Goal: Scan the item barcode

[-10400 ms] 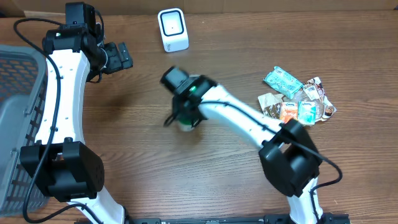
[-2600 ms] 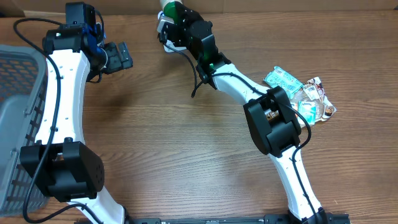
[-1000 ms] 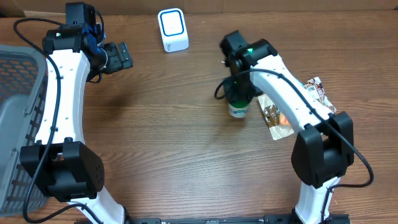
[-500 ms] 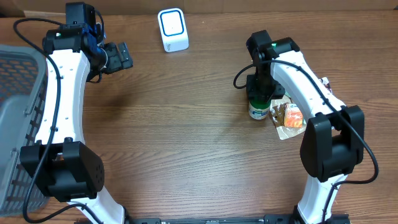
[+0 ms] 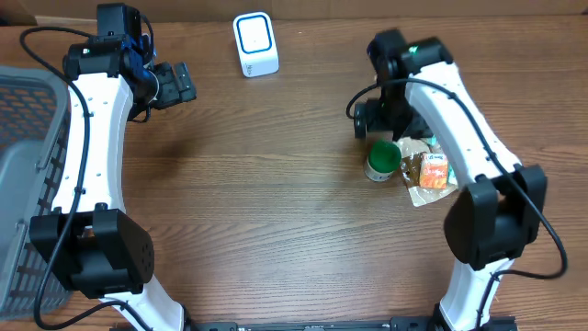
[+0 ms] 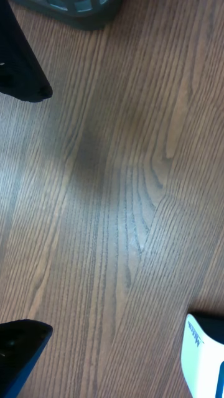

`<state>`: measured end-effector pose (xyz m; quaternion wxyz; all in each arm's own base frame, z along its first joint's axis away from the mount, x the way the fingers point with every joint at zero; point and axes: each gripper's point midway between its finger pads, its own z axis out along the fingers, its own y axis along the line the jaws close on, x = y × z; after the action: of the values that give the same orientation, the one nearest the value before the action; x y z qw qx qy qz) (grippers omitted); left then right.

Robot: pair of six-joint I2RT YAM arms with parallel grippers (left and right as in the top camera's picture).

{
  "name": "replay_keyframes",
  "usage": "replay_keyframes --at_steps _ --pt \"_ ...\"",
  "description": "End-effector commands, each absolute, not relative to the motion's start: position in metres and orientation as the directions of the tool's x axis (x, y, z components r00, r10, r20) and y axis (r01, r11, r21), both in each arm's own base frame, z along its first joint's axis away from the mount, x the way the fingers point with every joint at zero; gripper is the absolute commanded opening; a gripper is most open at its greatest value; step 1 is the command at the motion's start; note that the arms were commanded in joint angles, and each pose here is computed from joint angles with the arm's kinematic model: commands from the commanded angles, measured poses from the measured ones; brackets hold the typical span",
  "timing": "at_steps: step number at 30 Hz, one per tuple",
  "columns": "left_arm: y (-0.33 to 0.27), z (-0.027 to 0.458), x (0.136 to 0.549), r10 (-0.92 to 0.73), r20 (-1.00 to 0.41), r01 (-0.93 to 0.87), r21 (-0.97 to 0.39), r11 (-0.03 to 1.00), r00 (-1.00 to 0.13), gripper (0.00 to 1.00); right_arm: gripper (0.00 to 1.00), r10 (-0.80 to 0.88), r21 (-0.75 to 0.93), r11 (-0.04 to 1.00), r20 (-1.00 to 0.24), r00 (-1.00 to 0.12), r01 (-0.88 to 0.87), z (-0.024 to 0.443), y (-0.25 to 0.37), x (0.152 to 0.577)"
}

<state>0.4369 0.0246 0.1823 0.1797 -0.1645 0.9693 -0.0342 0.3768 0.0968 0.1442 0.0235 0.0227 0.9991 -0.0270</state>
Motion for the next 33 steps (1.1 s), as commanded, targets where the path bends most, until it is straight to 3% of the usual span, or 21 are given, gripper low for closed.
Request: replay_keyframes --at_steps 1,8,13,24,33 --pt "0.024 0.191 0.441 -0.309 -0.364 -0.285 -0.119 0.951 -0.879 1.0 1.0 0.058 0.028 0.998 -0.266 -0.962 0.053 0.235 0.1 0.376" --pt "0.024 0.191 0.441 -0.309 -0.364 -0.285 -0.119 0.951 -0.879 1.0 1.0 0.095 0.15 0.989 -0.541 -0.835 0.016 0.367 0.087 0.32" --pt "0.024 0.191 0.441 -0.309 -0.364 -0.285 -0.119 0.951 -0.879 1.0 1.0 0.126 0.216 0.976 -0.667 -0.734 -0.029 0.419 0.078 0.277" --pt "0.024 0.191 0.441 -0.309 -0.364 -0.285 -0.119 0.951 -0.879 0.99 1.0 0.157 0.238 0.97 -0.782 -0.604 -0.055 0.462 0.059 0.226" --pt "0.024 0.191 0.441 -0.309 -0.364 -0.286 -0.118 0.951 -0.879 1.0 1.0 0.225 0.236 0.971 -0.893 -0.39 0.02 0.488 0.042 0.269"
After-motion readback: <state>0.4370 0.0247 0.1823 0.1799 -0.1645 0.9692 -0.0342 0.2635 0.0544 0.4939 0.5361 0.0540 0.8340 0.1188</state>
